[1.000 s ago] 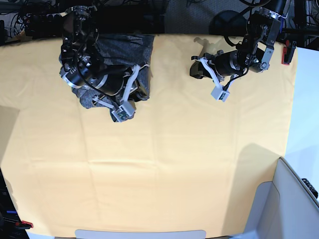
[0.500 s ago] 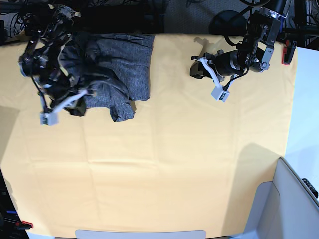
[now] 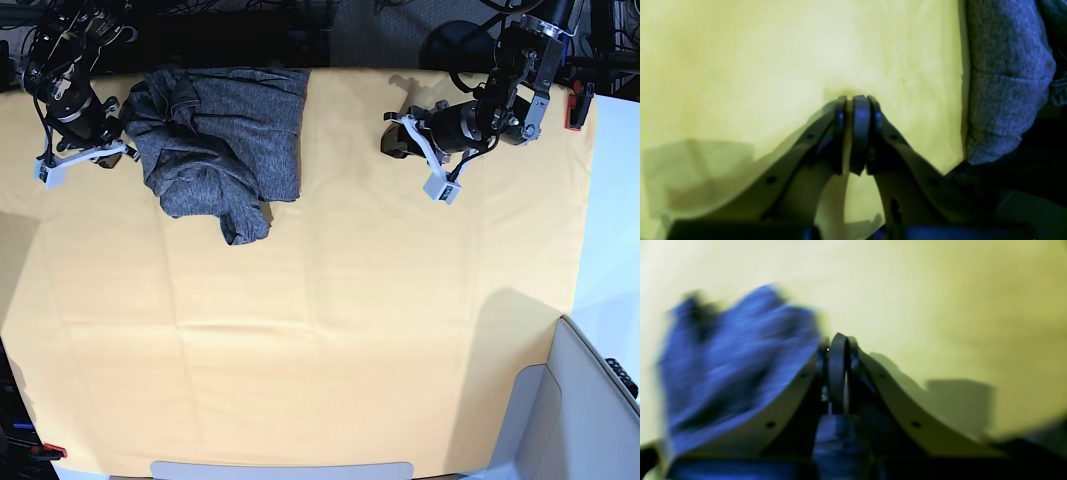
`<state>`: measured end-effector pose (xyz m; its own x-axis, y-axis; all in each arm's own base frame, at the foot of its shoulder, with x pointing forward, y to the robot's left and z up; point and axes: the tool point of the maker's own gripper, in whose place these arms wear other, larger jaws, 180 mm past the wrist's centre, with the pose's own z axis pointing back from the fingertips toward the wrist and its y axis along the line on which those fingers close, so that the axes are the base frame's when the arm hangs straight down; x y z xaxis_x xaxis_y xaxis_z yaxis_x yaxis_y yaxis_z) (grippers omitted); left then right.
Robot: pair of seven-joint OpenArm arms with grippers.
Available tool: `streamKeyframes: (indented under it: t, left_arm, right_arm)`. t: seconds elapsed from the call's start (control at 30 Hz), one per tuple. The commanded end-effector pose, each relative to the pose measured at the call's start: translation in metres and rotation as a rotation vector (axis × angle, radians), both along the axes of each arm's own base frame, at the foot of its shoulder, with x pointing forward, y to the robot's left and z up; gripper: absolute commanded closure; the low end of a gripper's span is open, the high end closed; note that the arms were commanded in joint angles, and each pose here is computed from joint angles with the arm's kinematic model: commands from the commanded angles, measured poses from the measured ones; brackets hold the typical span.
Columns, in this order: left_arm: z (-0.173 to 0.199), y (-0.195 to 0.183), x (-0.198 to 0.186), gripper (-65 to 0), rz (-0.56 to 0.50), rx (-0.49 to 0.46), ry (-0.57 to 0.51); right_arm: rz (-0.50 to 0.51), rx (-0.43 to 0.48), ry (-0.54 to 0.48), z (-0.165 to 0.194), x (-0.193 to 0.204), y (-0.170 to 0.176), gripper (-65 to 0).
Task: Fold the T-shirt properly
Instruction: 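Open the right gripper and reposition it over the folded shirt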
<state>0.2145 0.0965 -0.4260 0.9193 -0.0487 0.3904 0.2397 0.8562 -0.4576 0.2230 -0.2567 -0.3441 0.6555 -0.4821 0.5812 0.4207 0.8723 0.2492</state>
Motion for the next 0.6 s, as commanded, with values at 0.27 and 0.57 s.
streamKeyframes:
  t: [0.27,0.57]
  left_arm:
    - [-0.011,0.014,-0.009,-4.0,-0.012,0.079,0.042]
    - [-0.010,0.014,-0.008,-4.0,-0.009,0.080,0.041]
  right_arm:
    - [-0.005,0.010,0.096,-0.032,-0.009,0.015,0.0]
    - [0.325,0.059,0.035,-0.024,0.009,0.098,0.0]
